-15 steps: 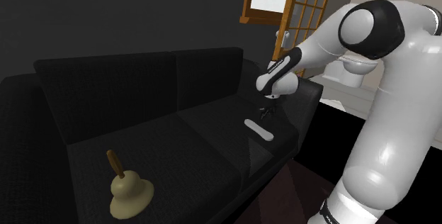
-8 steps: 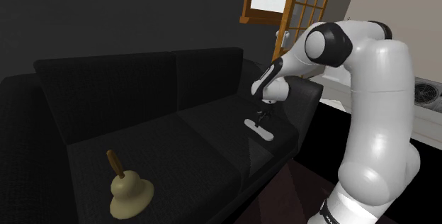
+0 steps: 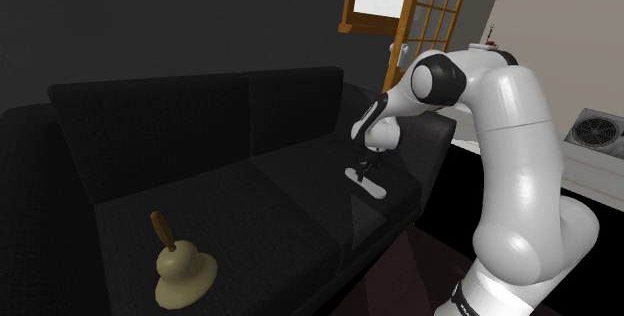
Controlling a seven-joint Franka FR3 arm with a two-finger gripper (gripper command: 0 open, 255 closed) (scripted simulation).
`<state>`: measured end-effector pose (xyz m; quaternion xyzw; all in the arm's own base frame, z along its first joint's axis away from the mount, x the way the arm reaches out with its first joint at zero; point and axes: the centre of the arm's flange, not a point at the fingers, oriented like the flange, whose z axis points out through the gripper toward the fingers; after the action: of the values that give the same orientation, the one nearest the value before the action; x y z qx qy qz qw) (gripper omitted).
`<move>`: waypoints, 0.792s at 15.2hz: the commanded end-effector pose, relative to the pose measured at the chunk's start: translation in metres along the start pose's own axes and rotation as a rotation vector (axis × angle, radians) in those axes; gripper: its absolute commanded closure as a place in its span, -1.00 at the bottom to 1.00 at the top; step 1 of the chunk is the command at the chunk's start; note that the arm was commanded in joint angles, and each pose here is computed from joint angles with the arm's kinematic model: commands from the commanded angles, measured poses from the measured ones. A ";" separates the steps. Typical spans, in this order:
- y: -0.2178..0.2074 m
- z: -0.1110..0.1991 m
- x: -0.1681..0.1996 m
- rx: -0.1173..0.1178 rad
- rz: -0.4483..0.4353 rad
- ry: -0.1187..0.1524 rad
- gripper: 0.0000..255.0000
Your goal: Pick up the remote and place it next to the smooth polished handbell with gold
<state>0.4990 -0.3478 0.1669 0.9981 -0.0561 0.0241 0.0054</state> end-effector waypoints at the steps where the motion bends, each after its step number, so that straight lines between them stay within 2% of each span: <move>1: 0.000 0.011 0.001 0.000 0.000 0.001 -1.00; 3: 0.000 0.025 0.001 0.000 0.000 0.001 -1.00; 11: 0.000 0.025 0.001 0.000 0.000 0.001 -1.00; 12: 0.000 0.025 0.001 0.000 0.000 0.001 1.00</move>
<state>0.5016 -0.3485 0.1425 0.9981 -0.0563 0.0246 0.0056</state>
